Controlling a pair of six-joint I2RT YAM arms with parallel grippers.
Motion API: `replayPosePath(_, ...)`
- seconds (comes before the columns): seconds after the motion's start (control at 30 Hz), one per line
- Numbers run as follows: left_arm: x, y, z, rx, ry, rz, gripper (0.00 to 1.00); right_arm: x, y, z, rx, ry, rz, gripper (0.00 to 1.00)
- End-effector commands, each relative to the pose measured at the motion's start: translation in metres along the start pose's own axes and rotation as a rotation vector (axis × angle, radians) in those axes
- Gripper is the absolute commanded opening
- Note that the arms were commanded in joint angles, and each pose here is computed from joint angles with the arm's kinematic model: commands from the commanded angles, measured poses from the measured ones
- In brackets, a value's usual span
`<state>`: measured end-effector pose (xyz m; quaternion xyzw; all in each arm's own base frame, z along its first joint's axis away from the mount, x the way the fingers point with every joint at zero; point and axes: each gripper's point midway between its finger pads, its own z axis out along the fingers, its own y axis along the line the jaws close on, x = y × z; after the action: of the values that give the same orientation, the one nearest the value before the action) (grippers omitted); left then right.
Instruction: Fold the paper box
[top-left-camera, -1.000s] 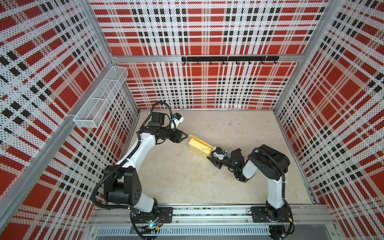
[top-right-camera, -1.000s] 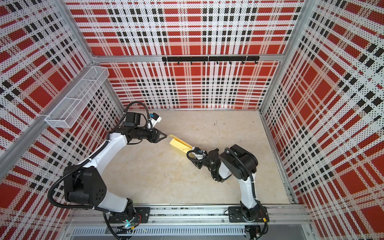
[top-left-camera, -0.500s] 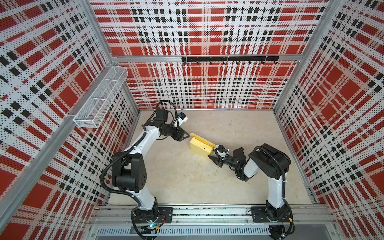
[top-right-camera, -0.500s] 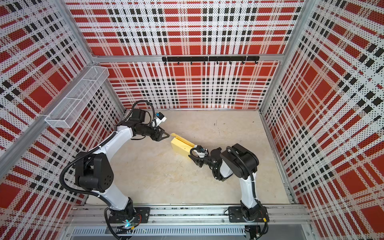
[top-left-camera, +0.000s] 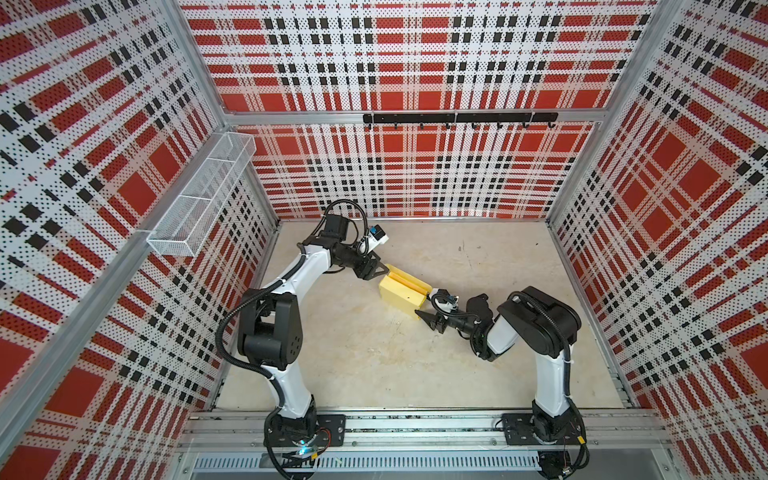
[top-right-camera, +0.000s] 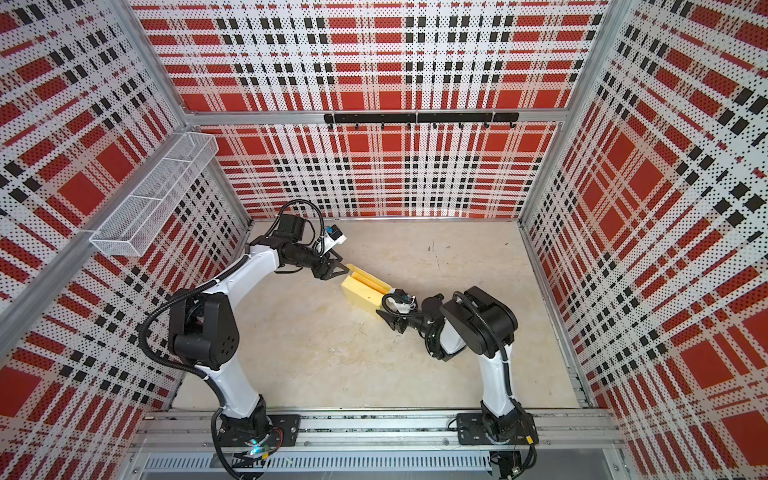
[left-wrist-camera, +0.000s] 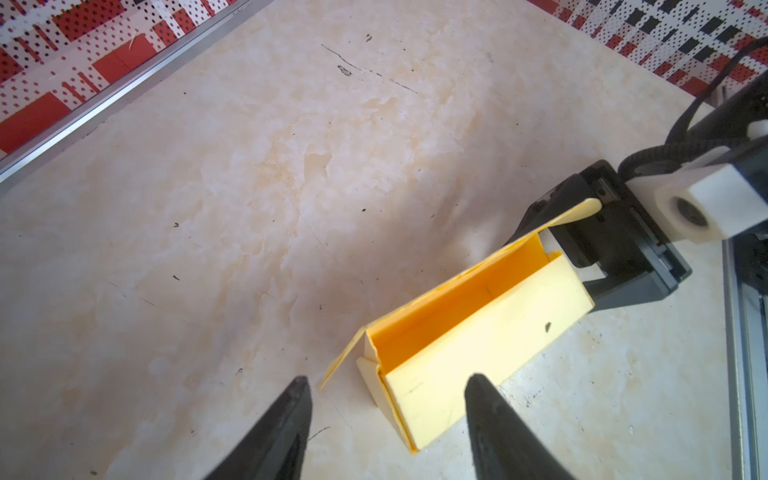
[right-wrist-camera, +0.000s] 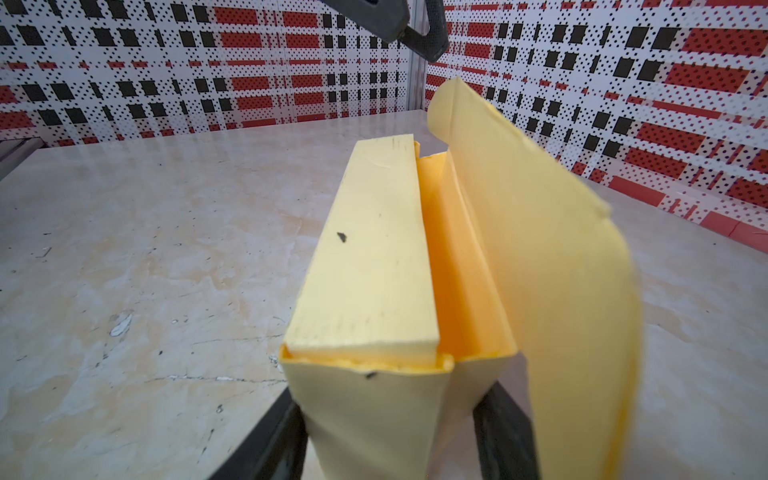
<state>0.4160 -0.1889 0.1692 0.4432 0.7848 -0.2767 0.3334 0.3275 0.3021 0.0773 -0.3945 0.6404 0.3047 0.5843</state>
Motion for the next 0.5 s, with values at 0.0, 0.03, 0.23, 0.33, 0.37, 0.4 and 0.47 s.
replayPosePath(0.0,-0.005,-0.001,0.001,0.006,-0.040,-0.025,0.61,-0.018,-0.005,0.003,0.016,-0.069,-0.021,0.64)
replayPosePath(0.03,-0.004,-0.003,0.002,0.008,-0.041,-0.018,0.60,-0.019,-0.005,0.004,0.017,-0.072,-0.022,0.64)
replayPosePath(0.23,-0.007,-0.006,0.003,0.006,-0.048,-0.065,0.58,-0.023,-0.008,0.009,0.035,-0.082,-0.009,0.52)
replayPosePath(0.33,-0.005,-0.009,-0.004,-0.017,-0.057,-0.067,0.58,-0.022,-0.006,0.011,0.031,-0.080,-0.016,0.47)
replayPosePath(0.37,-0.003,-0.009,-0.005,-0.028,-0.052,-0.078,0.58,-0.020,-0.005,0.011,0.030,-0.075,-0.018,0.46)
replayPosePath(0.4,0.001,-0.010,-0.006,-0.036,-0.046,-0.096,0.59,-0.018,-0.006,0.010,0.036,-0.071,-0.019,0.46)
replayPosePath(0.47,0.011,-0.010,-0.009,-0.061,-0.031,-0.139,0.61,-0.020,-0.006,0.010,0.040,-0.074,-0.019,0.46)
